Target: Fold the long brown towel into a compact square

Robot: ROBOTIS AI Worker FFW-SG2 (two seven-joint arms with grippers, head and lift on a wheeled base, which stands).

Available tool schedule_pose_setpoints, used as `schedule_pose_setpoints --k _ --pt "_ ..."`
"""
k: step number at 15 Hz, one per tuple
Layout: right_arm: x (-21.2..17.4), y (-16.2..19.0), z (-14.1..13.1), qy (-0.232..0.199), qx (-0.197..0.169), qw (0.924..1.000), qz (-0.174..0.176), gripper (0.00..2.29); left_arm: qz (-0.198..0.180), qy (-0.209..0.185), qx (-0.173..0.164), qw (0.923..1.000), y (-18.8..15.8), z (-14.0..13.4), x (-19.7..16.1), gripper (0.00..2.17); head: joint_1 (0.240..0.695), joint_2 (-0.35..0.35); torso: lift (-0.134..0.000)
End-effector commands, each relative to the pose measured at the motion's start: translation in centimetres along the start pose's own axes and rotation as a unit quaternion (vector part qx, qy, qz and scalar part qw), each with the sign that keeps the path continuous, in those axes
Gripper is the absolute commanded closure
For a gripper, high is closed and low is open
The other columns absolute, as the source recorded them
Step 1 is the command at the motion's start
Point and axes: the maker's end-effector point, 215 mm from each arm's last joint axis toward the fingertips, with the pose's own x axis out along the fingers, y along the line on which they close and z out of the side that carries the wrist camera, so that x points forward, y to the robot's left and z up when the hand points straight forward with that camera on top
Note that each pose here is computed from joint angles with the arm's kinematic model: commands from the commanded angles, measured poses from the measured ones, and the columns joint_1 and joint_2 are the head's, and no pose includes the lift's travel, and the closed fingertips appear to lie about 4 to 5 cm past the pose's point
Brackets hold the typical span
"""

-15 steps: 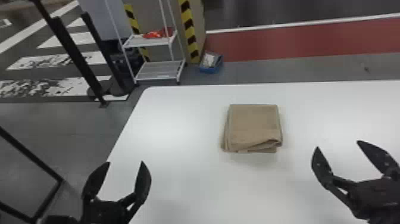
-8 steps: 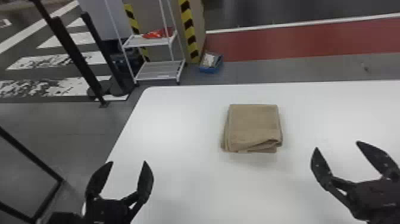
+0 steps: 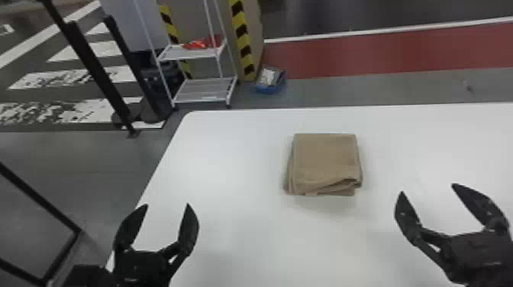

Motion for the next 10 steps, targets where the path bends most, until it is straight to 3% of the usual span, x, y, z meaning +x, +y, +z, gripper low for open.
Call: schedule_pose_setpoints --k 1,10 --pt "0.07 0.53 0.01 0.000 0.003 1.0000 0.003 0.08 0.003 0.000 -0.002 1.0000 0.16 -0.07 -0.02 0.07 0.695 0.258 -0.123" --pt "0.32 1.17 -0.12 -0.001 0.005 0.9999 0.010 0.08 0.004 -0.003 -0.005 1.0000 -0.01 -0.12 -0.27 0.07 0.695 0.270 -0.123"
